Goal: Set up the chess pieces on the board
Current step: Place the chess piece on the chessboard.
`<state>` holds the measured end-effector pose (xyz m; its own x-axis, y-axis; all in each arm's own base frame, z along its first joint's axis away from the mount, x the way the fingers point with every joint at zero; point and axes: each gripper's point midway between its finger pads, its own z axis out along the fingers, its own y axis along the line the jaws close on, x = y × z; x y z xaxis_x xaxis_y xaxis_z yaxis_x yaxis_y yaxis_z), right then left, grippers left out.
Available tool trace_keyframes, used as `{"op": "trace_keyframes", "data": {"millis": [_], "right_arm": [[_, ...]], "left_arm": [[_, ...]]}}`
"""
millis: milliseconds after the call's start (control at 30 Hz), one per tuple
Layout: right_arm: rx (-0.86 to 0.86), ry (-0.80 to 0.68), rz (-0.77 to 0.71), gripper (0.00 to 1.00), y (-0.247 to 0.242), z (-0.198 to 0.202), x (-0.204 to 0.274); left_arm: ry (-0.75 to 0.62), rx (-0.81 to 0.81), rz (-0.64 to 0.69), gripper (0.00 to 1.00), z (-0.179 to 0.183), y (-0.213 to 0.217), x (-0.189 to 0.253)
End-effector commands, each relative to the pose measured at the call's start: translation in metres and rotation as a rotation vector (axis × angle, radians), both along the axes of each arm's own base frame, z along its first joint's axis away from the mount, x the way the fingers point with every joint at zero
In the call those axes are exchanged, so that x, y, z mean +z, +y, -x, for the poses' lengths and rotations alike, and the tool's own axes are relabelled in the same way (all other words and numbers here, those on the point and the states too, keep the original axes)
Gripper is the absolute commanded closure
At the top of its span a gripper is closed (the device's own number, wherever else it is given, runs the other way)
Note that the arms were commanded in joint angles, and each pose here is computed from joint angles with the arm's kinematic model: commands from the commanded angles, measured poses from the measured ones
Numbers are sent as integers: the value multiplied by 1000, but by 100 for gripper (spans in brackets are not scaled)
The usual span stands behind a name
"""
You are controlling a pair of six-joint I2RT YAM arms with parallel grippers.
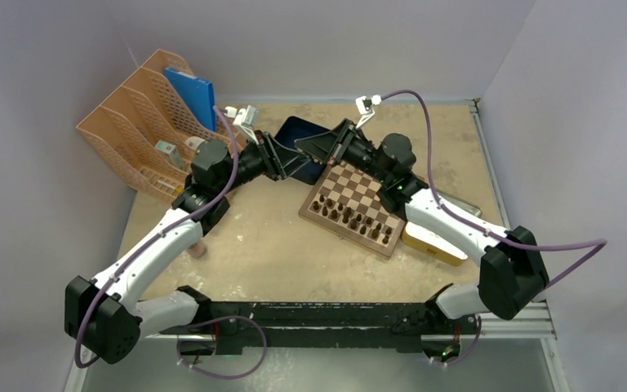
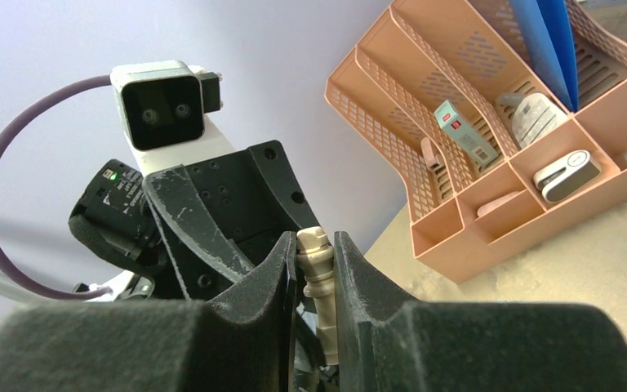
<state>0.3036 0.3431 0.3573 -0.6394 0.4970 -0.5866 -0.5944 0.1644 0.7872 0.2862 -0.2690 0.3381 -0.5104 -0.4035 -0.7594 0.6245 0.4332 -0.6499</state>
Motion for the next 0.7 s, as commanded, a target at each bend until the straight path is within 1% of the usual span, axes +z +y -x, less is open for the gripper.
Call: {"op": "trace_keyframes", "data": {"millis": [0, 67, 133, 200, 233, 367, 533, 667], "right_arm": [[34, -85, -79, 85, -6, 16, 33], [34, -93, -76, 84, -7, 17, 32], [63, -93, -43, 82, -4, 22, 23], [104, -110, -13, 80, -3, 29, 16], [107, -127, 16, 77, -3, 30, 11], [111, -179, 126, 68, -8, 35, -5], [57, -246, 253, 58, -19, 31, -6], [80, -309, 333, 50, -23, 39, -4]], "left_arm": [[-76, -43, 37, 71, 3, -5, 16], [-90, -43, 22, 81, 3, -4, 13], [-114, -31, 1, 91, 3, -2, 10], [-154, -26, -43, 98, 4, 1, 7], [-179, -25, -74, 100, 4, 3, 5], [-251, -49, -219, 100, 8, 9, -5], [-333, -79, -406, 100, 19, 24, -19], [-443, -105, -482, 100, 30, 32, -21]]}}
